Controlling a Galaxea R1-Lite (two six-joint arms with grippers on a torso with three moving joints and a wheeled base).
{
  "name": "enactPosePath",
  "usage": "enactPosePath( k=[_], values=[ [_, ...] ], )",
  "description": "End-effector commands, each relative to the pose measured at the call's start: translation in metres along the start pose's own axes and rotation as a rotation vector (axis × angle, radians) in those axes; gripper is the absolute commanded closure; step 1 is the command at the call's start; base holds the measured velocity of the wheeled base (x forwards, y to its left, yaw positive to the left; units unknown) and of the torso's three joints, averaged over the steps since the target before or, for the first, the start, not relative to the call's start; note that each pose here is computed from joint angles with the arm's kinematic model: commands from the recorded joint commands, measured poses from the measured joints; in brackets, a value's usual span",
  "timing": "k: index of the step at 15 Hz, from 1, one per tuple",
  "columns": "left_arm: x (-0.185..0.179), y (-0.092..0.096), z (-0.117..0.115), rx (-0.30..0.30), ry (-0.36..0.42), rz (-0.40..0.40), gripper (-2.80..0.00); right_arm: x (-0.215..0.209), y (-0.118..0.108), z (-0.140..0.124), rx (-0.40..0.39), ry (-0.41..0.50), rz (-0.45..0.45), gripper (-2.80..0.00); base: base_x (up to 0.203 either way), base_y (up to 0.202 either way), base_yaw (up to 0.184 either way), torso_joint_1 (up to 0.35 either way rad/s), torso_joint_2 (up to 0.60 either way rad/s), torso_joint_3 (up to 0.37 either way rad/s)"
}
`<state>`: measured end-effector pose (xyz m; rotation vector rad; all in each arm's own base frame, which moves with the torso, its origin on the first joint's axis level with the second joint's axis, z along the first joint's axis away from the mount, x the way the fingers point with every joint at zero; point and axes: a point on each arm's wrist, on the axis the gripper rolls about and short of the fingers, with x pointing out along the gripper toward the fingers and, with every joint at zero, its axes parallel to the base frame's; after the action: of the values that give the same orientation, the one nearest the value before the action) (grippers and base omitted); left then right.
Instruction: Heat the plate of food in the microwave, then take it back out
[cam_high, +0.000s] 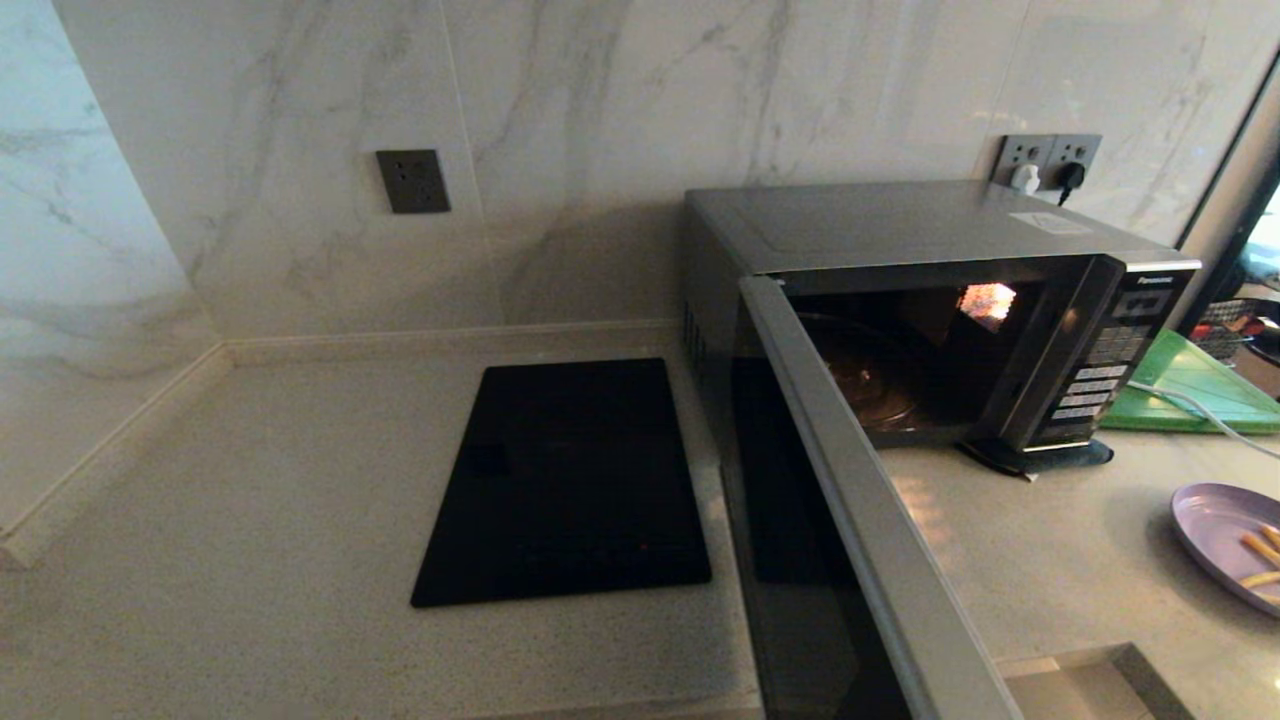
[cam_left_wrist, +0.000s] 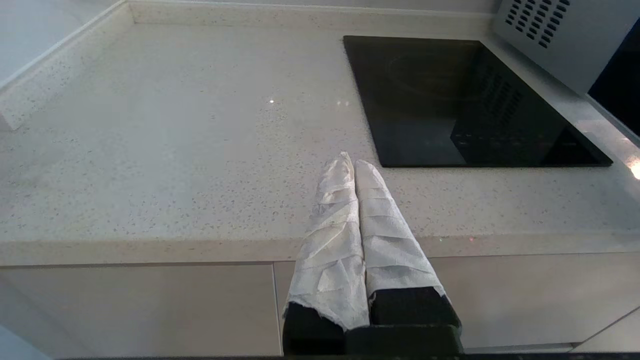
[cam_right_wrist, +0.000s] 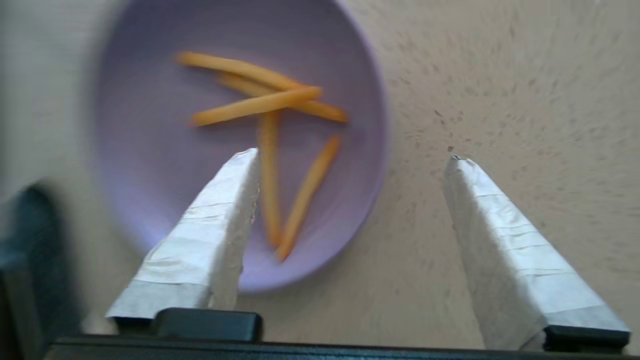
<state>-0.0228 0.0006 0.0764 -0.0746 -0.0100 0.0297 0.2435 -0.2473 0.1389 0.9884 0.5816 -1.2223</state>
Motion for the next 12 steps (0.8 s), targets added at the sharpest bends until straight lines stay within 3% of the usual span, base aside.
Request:
enactPosePath(
  k=[1, 6, 10, 12],
  values=[
    [0.000, 0.000, 0.000, -0.001, 0.001, 0.001, 0.00, -0.061, 0.002, 0.008, -0.032, -0.077, 0.143, -2.80, 0.000, 0.000, 0.000, 0.000, 0.00, 0.000],
    [0.000, 0.000, 0.000, -0.001, 0.001, 0.001, 0.00, -0.171, 0.033, -0.046, -0.266, -0.063, 0.459, -2.80, 0.000, 0.000, 0.000, 0.000, 0.00, 0.000],
    [0.000, 0.000, 0.000, -0.001, 0.001, 0.001, 0.00, -0.258, 0.029, -0.098, -0.510, 0.029, 0.700, -2.80, 0.000, 0.000, 0.000, 0.000, 0.00, 0.000],
    [0.000, 0.000, 0.000, -0.001, 0.001, 0.001, 0.00, -0.300, 0.021, -0.109, -0.612, 0.075, 0.804, -2.80, 0.000, 0.000, 0.000, 0.000, 0.00, 0.000]
  ],
)
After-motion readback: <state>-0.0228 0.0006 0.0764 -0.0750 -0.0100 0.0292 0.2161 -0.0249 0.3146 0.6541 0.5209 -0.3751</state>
